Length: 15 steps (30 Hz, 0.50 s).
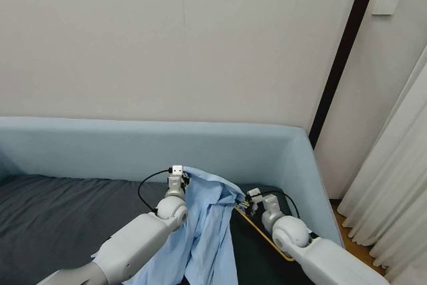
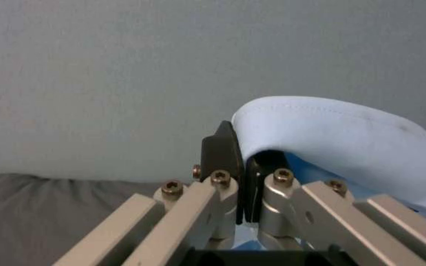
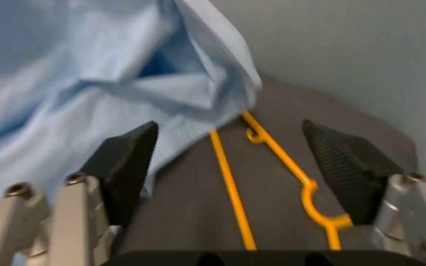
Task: Pick up the clothes from the sofa and hang them on the clothes hanger.
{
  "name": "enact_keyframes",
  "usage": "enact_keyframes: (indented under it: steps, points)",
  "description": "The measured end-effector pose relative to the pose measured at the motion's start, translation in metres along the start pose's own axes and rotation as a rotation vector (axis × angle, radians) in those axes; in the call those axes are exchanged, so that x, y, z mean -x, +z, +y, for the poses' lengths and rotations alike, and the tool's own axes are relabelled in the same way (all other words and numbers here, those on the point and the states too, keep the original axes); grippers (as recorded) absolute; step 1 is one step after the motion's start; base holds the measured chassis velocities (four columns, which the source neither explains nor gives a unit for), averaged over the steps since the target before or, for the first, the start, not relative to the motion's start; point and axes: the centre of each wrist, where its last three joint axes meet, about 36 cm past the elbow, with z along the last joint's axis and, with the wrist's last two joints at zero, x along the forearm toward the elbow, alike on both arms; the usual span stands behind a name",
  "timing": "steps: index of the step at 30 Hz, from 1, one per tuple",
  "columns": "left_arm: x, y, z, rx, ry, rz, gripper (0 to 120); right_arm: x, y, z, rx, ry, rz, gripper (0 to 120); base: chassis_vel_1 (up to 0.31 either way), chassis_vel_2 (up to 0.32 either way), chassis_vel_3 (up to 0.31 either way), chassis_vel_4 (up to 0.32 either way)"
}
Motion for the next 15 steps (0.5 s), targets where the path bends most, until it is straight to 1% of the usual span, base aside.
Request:
enact_keyframes:
  steps: [1, 5, 6, 8, 10, 11, 13, 15]
  points:
    - [0.0, 0.0, 0.0, 0.0, 0.0, 0.0, 0, 0.0, 0.0, 0.0, 0.0, 0.0, 0.0, 82, 0.0, 0.0, 0.0, 0.0]
    - [-0.005, 0.006, -0.003, 0.0, 0.006, 0.009, 0, 0.0, 0.042, -0.034, 0.015, 0.045, 0.085, 98, 0.0, 0.0, 0.0, 0.0]
    - [-0.005, 0.006, -0.003, 0.0, 0.006, 0.009, 0, 0.0, 0.042, -0.034, 0.015, 0.045, 0.085, 98, 0.0, 0.0, 0.0, 0.0]
    - [-0.008, 0.009, -0.004, 0.001, 0.01, 0.009, 0, 0.003, 0.062, -0.047, 0.031, 0.06, 0.113, 100, 0.0, 0.0, 0.0, 0.0]
    - [-0.014, 0.01, -0.004, -0.001, 0.014, 0.009, 0, 0.009, 0.083, -0.061, 0.074, 0.077, 0.127, 100, 0.0, 0.0, 0.0, 0.0]
    - [-0.014, 0.01, -0.004, -0.001, 0.014, 0.009, 0, 0.009, 0.083, -0.061, 0.074, 0.077, 0.127, 100, 0.0, 0.0, 0.0, 0.0]
    - [-0.017, 0.01, -0.004, -0.002, 0.017, 0.005, 0, 0.015, 0.093, -0.07, 0.106, 0.075, 0.123, 100, 0.0, 0.0, 0.0, 0.0]
    - [-0.02, 0.008, -0.005, -0.006, 0.019, 0.002, 0, 0.02, 0.099, -0.076, 0.134, 0.057, 0.095, 100, 0.0, 0.0, 0.0, 0.0]
